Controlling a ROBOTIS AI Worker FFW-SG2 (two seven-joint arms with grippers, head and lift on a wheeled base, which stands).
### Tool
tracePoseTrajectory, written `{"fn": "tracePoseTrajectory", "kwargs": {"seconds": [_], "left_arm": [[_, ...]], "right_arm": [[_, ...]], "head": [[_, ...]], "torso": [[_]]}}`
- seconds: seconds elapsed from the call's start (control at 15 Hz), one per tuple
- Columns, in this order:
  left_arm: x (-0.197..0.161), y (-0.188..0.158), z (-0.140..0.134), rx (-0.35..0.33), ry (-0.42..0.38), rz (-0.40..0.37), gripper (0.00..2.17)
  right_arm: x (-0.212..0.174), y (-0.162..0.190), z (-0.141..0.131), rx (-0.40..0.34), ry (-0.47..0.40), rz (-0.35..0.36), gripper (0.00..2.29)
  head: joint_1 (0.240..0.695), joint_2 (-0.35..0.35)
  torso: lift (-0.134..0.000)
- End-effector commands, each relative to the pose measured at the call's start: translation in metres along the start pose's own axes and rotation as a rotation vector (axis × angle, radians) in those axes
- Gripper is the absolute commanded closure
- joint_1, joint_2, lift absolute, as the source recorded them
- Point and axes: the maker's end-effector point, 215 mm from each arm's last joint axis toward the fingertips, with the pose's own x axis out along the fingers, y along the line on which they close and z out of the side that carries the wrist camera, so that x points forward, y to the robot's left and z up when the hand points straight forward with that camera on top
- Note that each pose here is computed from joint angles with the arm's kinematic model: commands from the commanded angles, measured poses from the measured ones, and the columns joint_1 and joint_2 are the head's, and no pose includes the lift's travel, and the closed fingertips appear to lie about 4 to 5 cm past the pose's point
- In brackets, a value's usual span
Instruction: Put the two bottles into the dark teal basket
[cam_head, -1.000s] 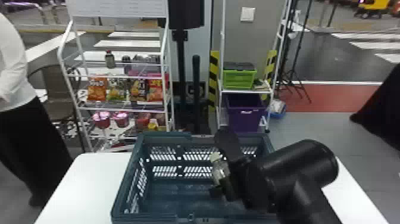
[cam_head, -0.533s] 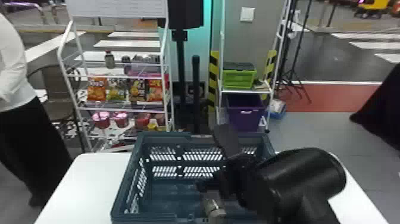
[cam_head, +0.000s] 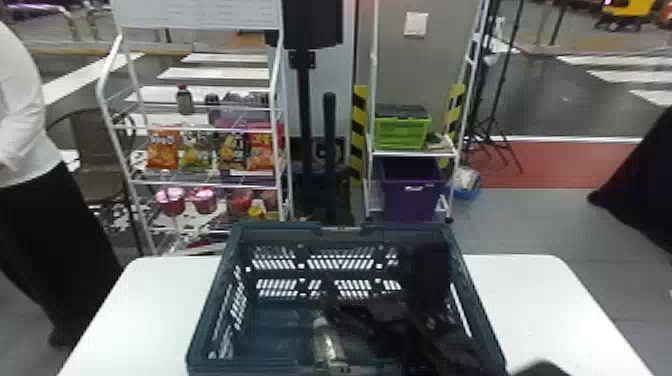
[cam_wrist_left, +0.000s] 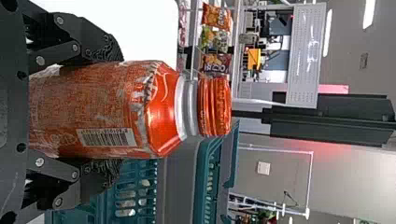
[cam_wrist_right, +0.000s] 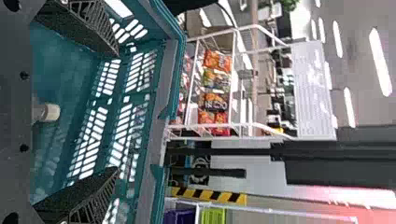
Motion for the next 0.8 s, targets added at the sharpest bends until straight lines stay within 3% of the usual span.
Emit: {"fn": "tracePoseTrajectory", "kwargs": {"seconds": [0.0, 0.27, 0.47, 0.73], "left_arm": [[-0.002, -0.003, 0.006, 0.004, -0.01, -0.009, 2.1], [-0.002, -0.008, 0.019, 0.009, -0.028, -0.022, 2.1], [-0.003, -0.003, 0.028, 0.019, -0.035, -0.016, 2.1], [0.002, 0.011, 0.036, 0.037, -0.03, 0.003, 2.1]], "right_arm": [[-0.048, -0.027, -0.016, 0.019, -0.049, -0.064, 0.02], [-0.129, -0.065, -0.006, 0.048, -0.258, -0.159, 0.02], [-0.175, -0.072, -0.014, 0.072, -0.354, -0.199, 0.02], [-0.196, -0.068, -0.071, 0.107, -0.309, -0.227, 0.03]], "head": [[0.499, 0.0], [0.499, 0.0], [0.499, 0.0], [0.499, 0.0]], "torso": [[0.0], [0.0], [0.0], [0.0]]}}
